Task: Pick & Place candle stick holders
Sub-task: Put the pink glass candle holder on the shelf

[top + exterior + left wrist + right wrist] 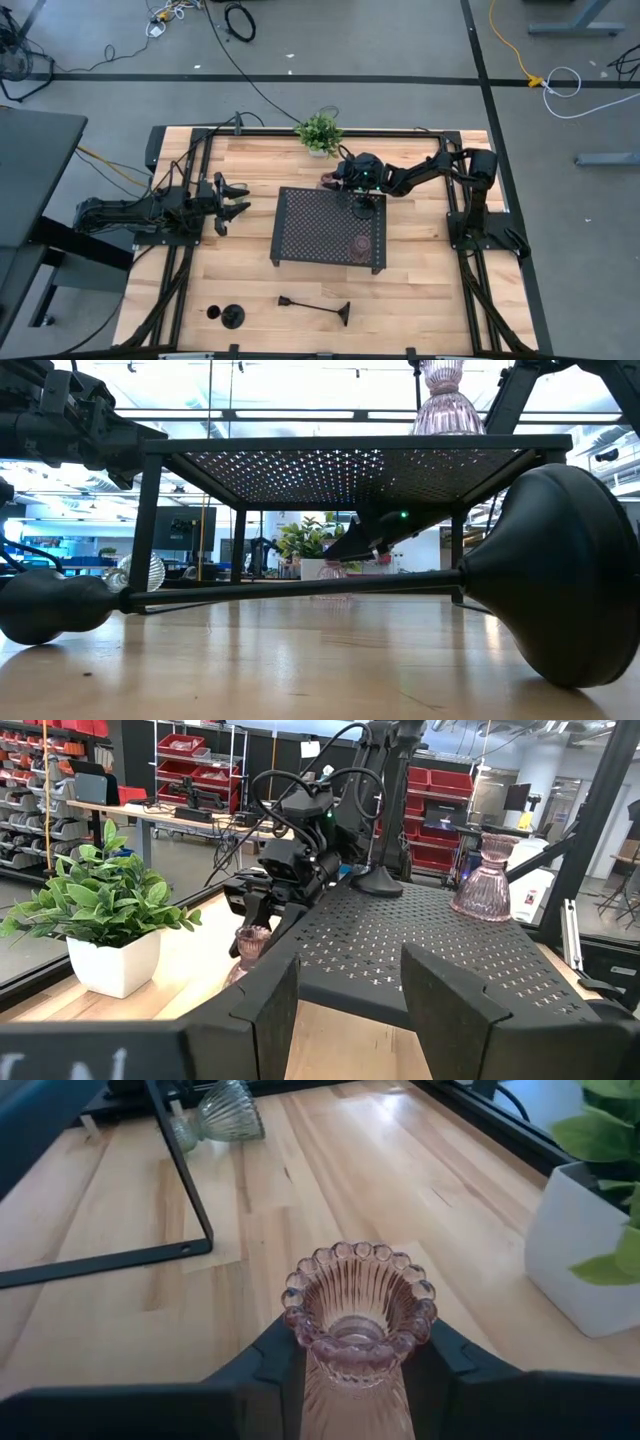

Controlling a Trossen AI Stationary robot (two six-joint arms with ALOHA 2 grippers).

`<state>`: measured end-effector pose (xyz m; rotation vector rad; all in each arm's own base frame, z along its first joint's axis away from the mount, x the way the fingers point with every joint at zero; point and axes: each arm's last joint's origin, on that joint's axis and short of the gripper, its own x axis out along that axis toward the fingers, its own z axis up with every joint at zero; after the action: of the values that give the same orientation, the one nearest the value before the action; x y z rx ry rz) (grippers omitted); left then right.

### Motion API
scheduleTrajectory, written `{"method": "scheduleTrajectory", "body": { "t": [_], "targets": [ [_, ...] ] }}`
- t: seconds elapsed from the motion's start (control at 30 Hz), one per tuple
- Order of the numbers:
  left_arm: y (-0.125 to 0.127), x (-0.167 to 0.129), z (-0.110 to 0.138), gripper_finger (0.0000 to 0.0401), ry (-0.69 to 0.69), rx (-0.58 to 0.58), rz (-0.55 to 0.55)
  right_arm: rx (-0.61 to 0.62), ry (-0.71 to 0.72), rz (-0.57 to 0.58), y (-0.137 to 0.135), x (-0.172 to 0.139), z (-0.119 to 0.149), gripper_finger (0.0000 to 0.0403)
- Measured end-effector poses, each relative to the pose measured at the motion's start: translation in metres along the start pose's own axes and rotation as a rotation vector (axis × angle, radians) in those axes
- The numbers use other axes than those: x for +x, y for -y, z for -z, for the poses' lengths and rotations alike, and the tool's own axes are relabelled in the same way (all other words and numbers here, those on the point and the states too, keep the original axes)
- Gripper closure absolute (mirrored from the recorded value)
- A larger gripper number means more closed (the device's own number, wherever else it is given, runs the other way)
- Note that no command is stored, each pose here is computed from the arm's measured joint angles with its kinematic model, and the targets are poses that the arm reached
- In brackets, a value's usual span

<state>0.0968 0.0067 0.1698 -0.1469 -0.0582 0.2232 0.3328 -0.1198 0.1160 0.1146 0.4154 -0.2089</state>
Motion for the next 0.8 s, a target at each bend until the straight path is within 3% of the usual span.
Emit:
{"method": "scheduleTrajectory", "body": {
  "t": [0.47, 0.8],
  "targets": [
    [0.0000, 0.0000, -0.0001, 0.0222, 0.000, 0.000, 0.000, 0.013, 0.001, -0.015, 0.0010, -0.0015, -0.0014, 0.0292],
    [0.0000, 0.0000, -0.0001, 0.0222, 0.000, 0.000, 0.000, 0.003, -0.054, 0.065, 0.0051, -0.0033, 0.0014, 0.0292]
  ]
}}
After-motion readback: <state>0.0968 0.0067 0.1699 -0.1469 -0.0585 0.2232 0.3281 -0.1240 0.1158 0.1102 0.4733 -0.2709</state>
